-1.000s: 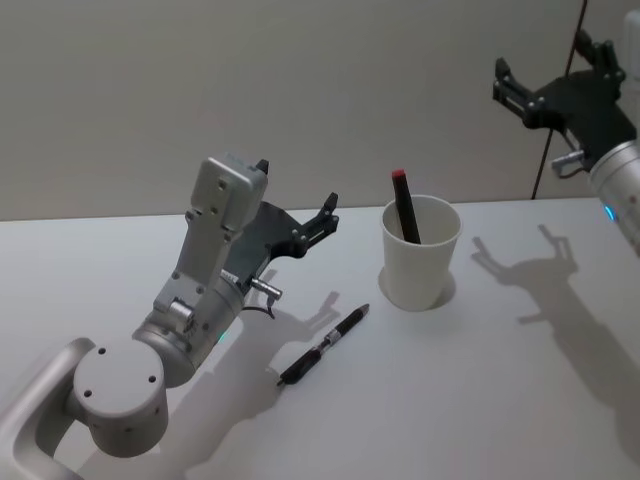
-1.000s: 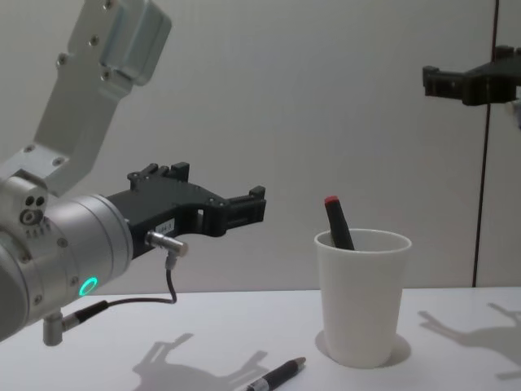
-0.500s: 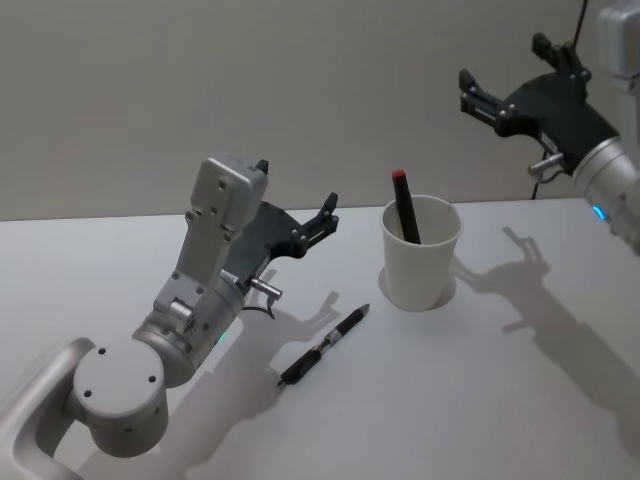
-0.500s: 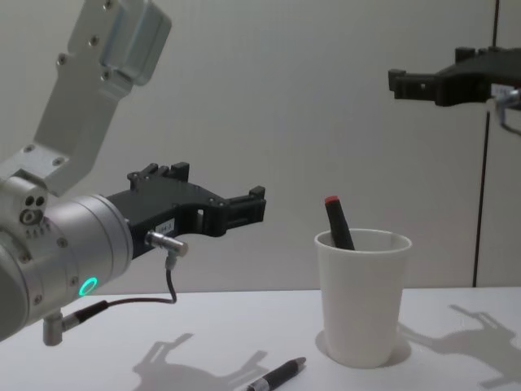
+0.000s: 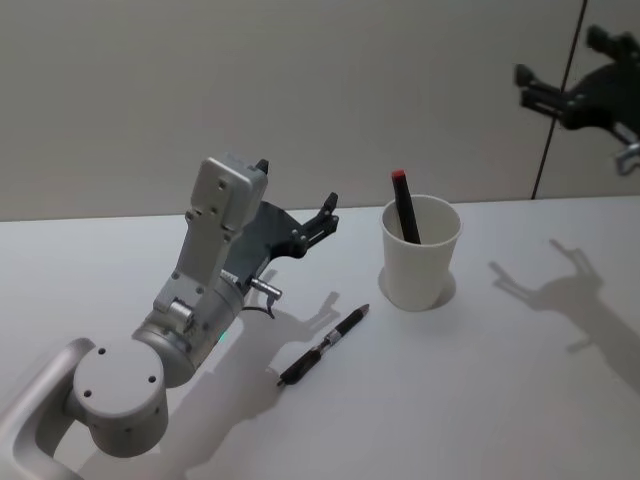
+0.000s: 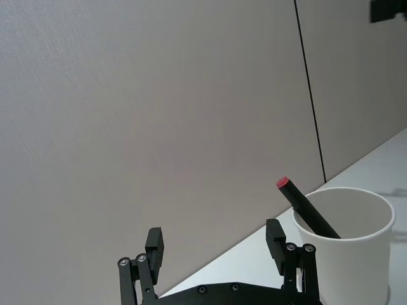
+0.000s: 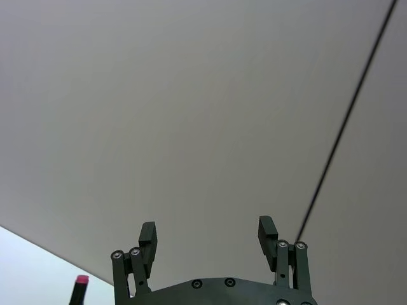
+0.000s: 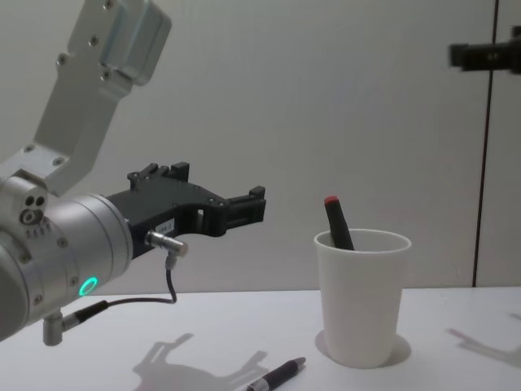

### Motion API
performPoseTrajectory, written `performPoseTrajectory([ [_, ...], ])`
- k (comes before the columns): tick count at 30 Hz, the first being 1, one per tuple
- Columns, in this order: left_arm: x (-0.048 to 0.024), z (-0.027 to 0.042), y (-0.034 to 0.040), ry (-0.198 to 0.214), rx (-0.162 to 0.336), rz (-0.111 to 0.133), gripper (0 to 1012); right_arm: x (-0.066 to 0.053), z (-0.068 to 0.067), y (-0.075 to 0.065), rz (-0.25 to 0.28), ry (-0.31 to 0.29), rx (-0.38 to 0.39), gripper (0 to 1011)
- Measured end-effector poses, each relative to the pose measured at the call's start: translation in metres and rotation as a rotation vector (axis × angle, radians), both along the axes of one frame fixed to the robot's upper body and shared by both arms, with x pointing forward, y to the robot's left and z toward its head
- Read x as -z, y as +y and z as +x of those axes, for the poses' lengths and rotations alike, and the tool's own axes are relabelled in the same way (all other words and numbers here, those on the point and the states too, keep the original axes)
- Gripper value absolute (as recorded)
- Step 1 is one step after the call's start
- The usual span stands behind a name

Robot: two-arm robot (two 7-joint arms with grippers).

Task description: Place the pen into the pen holder.

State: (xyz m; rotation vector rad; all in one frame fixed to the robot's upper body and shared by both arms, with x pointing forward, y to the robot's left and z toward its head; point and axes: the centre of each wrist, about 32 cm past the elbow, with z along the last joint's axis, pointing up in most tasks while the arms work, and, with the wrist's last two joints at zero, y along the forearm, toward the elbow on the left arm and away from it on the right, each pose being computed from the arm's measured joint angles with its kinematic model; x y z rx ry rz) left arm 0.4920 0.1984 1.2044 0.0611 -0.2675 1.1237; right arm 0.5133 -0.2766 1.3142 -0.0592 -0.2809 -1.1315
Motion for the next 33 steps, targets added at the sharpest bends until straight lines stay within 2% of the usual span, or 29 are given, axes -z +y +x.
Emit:
performPoseTrajectory([
  [8, 0.0, 0.0, 0.0, 0.0, 0.0, 0.0, 1001, -0.01, -0.018, -0.024, 0.006, 0.009, 0.035, 1001],
  [15, 0.0, 0.0, 0.0, 0.0, 0.0, 0.0, 1001, -0.007, -0.019, -0.023, 0.01, 0.012, 0.036, 1001],
  [18, 0.0, 0.0, 0.0, 0.0, 0.0, 0.0, 1001, -0.001, -0.02, -0.02, 0.016, 0.015, 0.036, 1001],
  [23, 0.0, 0.0, 0.0, 0.0, 0.0, 0.0, 1001, 0.019, -0.024, -0.011, 0.035, 0.026, 0.037, 1001],
  [24, 0.0, 0.0, 0.0, 0.0, 0.0, 0.0, 1001, 0.026, -0.026, -0.008, 0.042, 0.03, 0.039, 1001],
  [26, 0.0, 0.0, 0.0, 0.0, 0.0, 0.0, 1001, 0.03, -0.026, -0.006, 0.047, 0.031, 0.04, 1001],
  [27, 0.0, 0.0, 0.0, 0.0, 0.0, 0.0, 1001, 0.041, -0.03, -0.001, 0.058, 0.04, 0.042, 1002],
  [33, 0.0, 0.0, 0.0, 0.0, 0.0, 0.0, 1001, 0.065, -0.038, 0.011, 0.089, 0.056, 0.049, 1001],
])
